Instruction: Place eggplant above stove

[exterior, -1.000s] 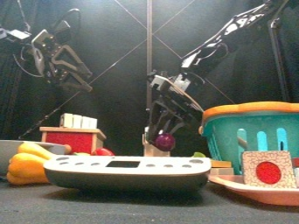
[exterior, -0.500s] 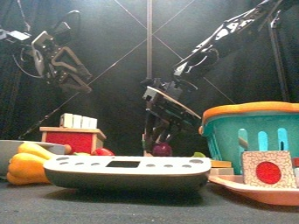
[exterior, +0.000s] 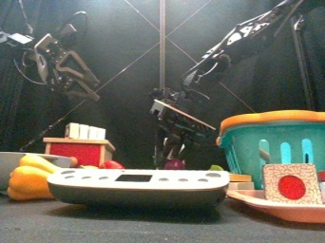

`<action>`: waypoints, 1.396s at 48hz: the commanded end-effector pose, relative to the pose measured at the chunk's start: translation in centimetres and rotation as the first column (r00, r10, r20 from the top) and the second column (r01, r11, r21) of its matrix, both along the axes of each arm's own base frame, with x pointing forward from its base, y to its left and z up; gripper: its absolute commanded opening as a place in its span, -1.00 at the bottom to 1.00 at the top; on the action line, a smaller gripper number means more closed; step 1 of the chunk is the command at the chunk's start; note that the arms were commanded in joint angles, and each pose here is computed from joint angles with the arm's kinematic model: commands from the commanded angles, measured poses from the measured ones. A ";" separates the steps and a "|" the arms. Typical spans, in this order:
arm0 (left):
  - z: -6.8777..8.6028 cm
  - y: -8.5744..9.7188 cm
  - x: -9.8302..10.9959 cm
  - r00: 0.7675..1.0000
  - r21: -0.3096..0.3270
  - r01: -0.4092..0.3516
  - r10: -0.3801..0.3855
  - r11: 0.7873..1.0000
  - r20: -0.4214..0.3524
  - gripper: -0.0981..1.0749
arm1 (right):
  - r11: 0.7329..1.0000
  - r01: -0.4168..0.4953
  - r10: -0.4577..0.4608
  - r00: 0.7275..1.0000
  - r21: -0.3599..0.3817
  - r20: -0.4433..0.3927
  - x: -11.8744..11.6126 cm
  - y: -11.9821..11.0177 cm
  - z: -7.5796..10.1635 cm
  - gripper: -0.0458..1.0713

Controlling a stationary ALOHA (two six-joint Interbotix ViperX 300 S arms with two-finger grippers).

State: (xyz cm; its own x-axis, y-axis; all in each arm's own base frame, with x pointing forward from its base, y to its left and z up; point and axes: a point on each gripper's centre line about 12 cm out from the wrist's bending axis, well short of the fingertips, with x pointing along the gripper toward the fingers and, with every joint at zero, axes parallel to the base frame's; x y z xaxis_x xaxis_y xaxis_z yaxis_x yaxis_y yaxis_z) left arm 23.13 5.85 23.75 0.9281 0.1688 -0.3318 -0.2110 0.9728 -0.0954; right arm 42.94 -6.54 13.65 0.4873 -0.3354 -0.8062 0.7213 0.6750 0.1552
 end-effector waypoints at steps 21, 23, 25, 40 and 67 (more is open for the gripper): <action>0.8 0.0 0.1 1.000 0.003 0.001 -0.001 1.000 0.026 0.78 | 1.000 -0.004 0.004 0.999 -0.002 0.043 0.9 0.1 1.4 0.71; 0.8 0.0 0.1 1.000 0.003 0.001 -0.001 1.000 0.026 0.78 | 1.000 -0.005 0.005 0.999 -0.003 0.046 1.0 0.1 1.5 0.71; 0.7 0.0 0.0 1.000 0.003 0.001 -0.001 1.000 0.026 0.78 | 1.000 -0.005 0.005 0.999 -0.004 0.048 1.0 0.2 1.6 0.71; 0.7 0.0 0.0 1.000 0.004 0.001 -0.002 1.000 0.024 0.78 | 1.000 -0.003 0.004 0.998 -0.010 0.064 1.5 0.0 2.3 0.71; 0.6 -0.2 0.0 1.000 0.004 0.013 -0.013 1.000 0.024 0.78 | 0.997 -0.050 0.057 0.992 -0.059 0.117 2.4 0.4 4.3 0.71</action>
